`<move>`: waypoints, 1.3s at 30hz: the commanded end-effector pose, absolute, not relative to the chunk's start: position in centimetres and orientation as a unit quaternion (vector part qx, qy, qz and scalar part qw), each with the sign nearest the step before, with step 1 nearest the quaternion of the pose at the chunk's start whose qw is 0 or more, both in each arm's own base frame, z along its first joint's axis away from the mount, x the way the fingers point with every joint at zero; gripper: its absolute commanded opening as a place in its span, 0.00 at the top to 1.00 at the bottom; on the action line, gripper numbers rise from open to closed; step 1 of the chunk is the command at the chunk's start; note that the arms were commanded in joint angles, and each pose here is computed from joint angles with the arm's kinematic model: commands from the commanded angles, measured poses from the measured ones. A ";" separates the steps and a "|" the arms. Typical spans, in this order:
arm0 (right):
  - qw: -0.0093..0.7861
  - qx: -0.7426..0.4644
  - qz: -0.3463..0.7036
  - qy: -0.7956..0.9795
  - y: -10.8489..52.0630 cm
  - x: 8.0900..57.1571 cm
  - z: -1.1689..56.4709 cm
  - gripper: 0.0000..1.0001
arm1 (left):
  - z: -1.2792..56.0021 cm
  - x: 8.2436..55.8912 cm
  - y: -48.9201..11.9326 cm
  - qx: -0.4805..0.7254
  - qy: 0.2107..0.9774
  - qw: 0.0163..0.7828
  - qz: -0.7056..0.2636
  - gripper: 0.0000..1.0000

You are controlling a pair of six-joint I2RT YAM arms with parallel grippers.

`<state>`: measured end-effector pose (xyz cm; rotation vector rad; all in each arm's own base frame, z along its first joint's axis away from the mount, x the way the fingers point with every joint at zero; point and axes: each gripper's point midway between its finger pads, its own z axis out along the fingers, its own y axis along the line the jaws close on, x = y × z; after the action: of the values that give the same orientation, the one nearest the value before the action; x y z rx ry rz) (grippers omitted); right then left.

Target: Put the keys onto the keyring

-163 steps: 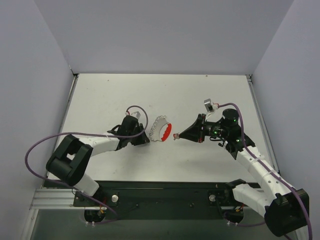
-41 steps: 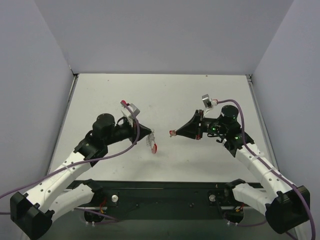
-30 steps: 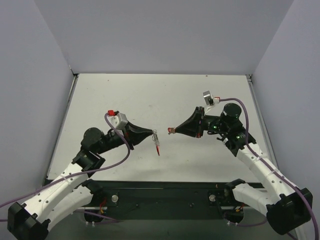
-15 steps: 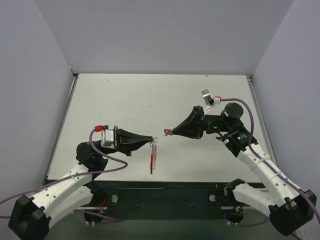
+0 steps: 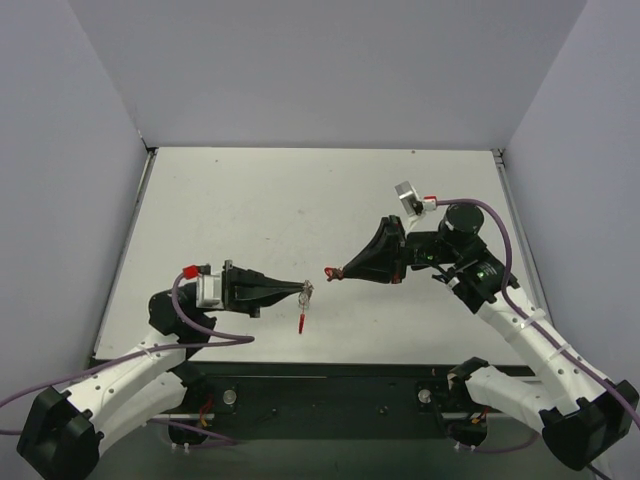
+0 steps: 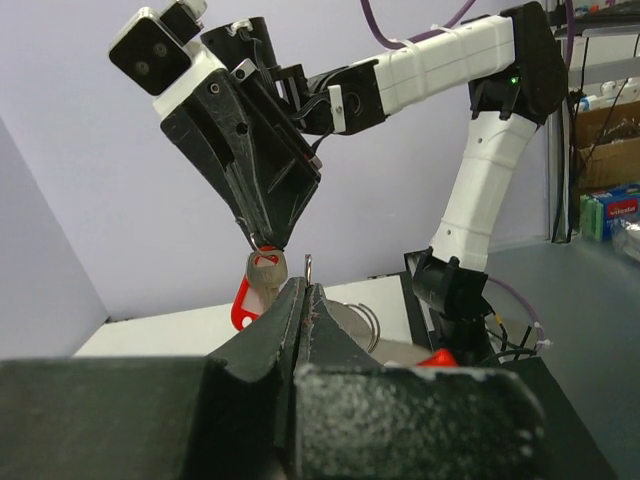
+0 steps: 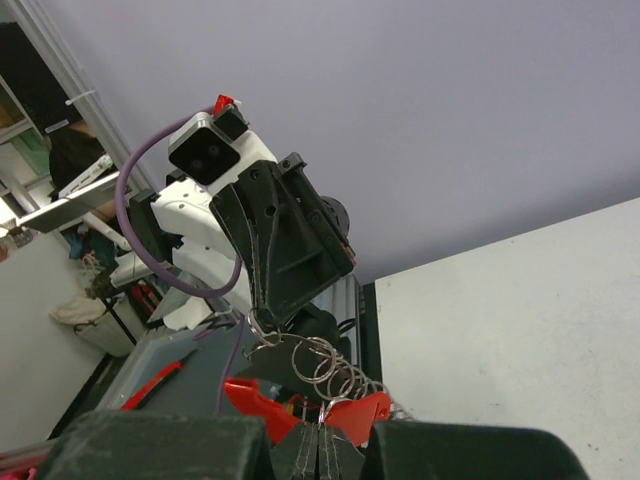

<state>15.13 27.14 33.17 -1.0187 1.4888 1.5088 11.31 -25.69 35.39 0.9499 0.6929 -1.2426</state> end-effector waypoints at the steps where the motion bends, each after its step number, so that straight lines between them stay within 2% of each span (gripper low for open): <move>1: 0.407 -0.447 0.589 0.536 27.1 14.1 35.4 1.00 | 37.2 10.1 -25.2 0.444 0.259 0.680 -0.522 1.00; 11: 0.392 -0.449 0.576 0.560 27.0 14.5 33.7 1.00 | 34.0 12.5 -26.2 0.468 0.355 0.653 -0.478 1.00; 18: 0.376 -0.462 0.587 0.548 27.4 13.5 34.0 1.00 | 34.2 11.5 -25.8 0.476 0.326 0.670 -0.467 1.00; 28: 0.350 -0.483 0.590 0.544 27.9 12.0 33.9 1.00 | 35.4 8.8 -25.6 0.487 0.233 0.692 -0.479 1.00; 39: 0.320 -0.505 0.597 0.536 28.8 10.6 33.6 1.00 | 36.3 7.6 -25.9 0.493 0.206 0.692 -0.485 1.00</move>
<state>11.27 28.61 32.22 -1.2518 1.5140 1.5656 8.60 -26.26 34.12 1.1095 0.5724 -1.1128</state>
